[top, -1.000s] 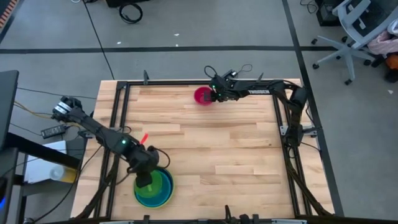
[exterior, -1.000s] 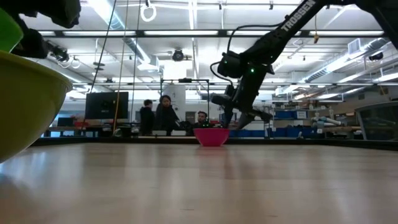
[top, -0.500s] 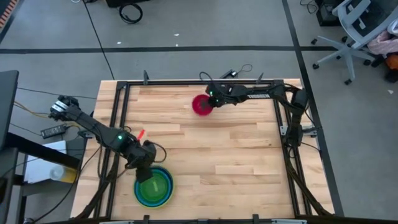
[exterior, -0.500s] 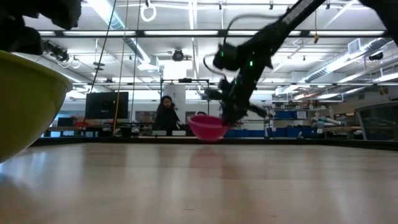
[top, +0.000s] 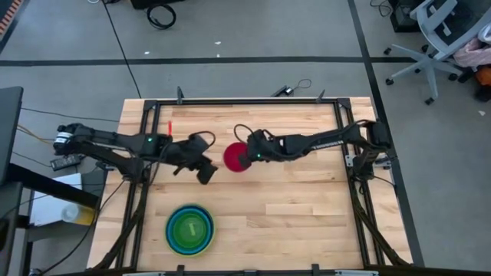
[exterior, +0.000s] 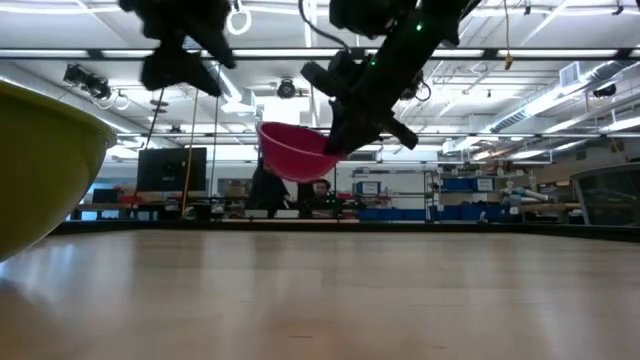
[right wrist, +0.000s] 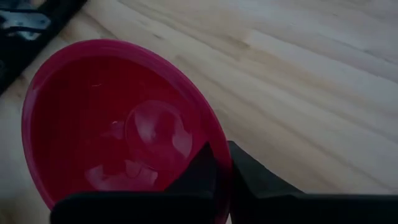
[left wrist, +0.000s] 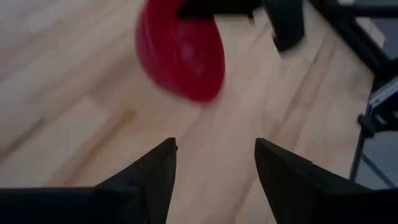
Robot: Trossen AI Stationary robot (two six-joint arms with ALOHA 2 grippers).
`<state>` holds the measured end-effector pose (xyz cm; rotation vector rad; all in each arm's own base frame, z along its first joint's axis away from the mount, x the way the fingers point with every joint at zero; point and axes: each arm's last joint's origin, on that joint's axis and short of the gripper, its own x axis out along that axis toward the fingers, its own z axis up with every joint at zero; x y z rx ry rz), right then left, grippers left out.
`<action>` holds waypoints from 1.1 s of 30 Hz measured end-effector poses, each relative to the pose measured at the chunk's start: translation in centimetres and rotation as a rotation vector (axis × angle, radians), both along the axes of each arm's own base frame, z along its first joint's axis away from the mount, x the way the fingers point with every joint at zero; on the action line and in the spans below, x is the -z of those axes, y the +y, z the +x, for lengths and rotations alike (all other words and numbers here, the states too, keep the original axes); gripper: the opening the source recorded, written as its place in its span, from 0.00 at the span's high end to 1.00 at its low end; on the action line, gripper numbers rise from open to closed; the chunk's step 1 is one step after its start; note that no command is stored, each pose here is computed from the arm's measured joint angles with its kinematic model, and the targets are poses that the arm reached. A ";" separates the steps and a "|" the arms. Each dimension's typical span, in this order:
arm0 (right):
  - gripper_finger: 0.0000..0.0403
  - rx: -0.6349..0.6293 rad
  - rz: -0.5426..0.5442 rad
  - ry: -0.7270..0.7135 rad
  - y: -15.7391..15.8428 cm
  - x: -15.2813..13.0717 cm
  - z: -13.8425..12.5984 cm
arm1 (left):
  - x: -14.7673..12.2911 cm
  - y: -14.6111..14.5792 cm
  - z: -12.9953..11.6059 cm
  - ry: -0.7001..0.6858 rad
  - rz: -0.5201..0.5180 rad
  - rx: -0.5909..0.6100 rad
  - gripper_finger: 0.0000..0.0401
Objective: Nest bowls inside each other
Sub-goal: Stack the extra small red bowl on top of the small green bowl
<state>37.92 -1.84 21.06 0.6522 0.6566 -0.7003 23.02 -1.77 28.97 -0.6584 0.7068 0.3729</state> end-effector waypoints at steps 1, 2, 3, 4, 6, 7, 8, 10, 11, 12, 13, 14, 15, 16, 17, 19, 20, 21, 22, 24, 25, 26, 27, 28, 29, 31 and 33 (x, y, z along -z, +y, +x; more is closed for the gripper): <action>0.95 -0.001 -0.006 -0.003 0.3 0.0 0.0 | 0.1 0.4 0.4 -0.007 0.010 -0.005 0.45; 0.95 -0.007 -0.010 -0.002 0.6 0.0 0.0 | 0.3 0.7 0.8 -0.008 0.022 -0.007 0.45; 0.95 -0.015 -0.012 0.000 0.9 0.0 0.0 | 0.4 1.0 1.0 -0.010 0.034 -0.011 0.45; 0.95 -0.022 -0.015 -0.002 1.0 0.0 0.1 | 0.6 1.4 1.3 -0.007 0.046 -0.015 0.45; 0.95 -0.038 -0.023 -0.016 1.3 -0.2 0.2 | 1.0 2.0 1.8 0.005 0.064 -0.043 0.45; 0.95 -0.048 -0.030 -0.020 1.5 -0.2 0.2 | 1.3 2.4 2.1 0.016 0.076 -0.060 0.45; 0.95 -0.057 -0.035 -0.021 1.7 -0.2 0.3 | 1.5 2.6 2.3 0.019 0.079 -0.069 0.45; 0.95 -0.070 -0.037 -0.031 2.0 -0.3 0.4 | 1.7 3.1 2.8 0.010 0.085 -0.080 0.46; 0.95 -0.075 -0.036 -0.039 2.2 -0.3 0.4 | 1.8 3.2 3.0 0.008 0.085 -0.085 0.47; 0.95 -0.082 -0.038 -0.043 2.3 -0.4 0.4 | 2.0 3.4 3.1 0.013 0.081 -0.088 0.49; 0.95 -0.090 -0.042 -0.043 2.4 -0.4 0.5 | 2.2 3.6 3.3 0.022 0.074 -0.091 0.51; 0.95 -0.093 -0.043 -0.042 2.4 -0.4 0.5 | 2.5 3.7 3.4 0.030 0.070 -0.095 0.53; 0.94 -0.096 -0.042 -0.042 2.4 -0.4 0.5 | 2.7 3.8 3.5 0.040 0.065 -0.100 0.57; 0.93 -0.096 -0.041 -0.043 2.4 -0.4 0.5 | 2.8 3.9 3.6 0.047 0.062 -0.101 0.61; 0.91 -0.098 -0.039 -0.045 2.4 -0.4 0.5 | 2.9 4.0 3.6 0.055 0.058 -0.101 0.66; 0.85 -0.114 -0.018 -0.060 2.5 -0.7 0.5 | 3.2 4.0 3.6 0.076 0.044 -0.088 0.76; 0.83 -0.128 -0.004 -0.067 2.5 -1.0 0.4 | 3.2 3.9 3.5 0.081 0.039 -0.080 0.83; 0.79 -0.137 0.007 -0.076 2.5 -1.4 0.2 | 3.2 3.9 3.5 0.086 0.035 -0.065 0.89; 0.76 -0.145 0.015 -0.087 2.5 -1.8 0.0 | 3.1 3.8 3.2 0.097 0.026 -0.044 0.94; 0.71 -0.148 0.017 -0.120 2.4 -3.3 -0.6 | 3.0 3.6 2.2 0.147 0.002 0.001 0.97; 0.68 -0.143 0.010 -0.141 2.4 -4.3 -1.1 | 2.9 3.4 1.8 0.167 -0.013 0.047 0.97; 0.66 -0.134 0.000 -0.158 2.3 -5.2 -1.6 | 2.7 3.1 1.3 0.185 -0.036 0.094 0.97; 0.65 -0.121 -0.012 -0.176 2.2 -6.2 -2.2 | 2.7 2.6 0.6 0.220 -0.055 0.151 0.98; 0.64 -0.110 -0.028 -0.189 2.0 -7.1 -2.8 | 2.5 1.9 0.0 0.240 -0.077 0.234 0.98; 0.63 -0.104 -0.047 -0.188 1.8 -7.9 -3.5 | 2.2 1.0 -0.5 0.238 -0.104 0.330 0.99; 0.62 -0.081 -0.079 -0.170 1.3 -9.0 -4.8 | 1.5 -0.9 -1.6 0.218 -0.166 0.517 1.00; 0.63 -0.051 -0.114 -0.128 0.8 -9.8 -6.2 | 0.9 -2.8 -2.7 0.206 -0.225 0.636 1.00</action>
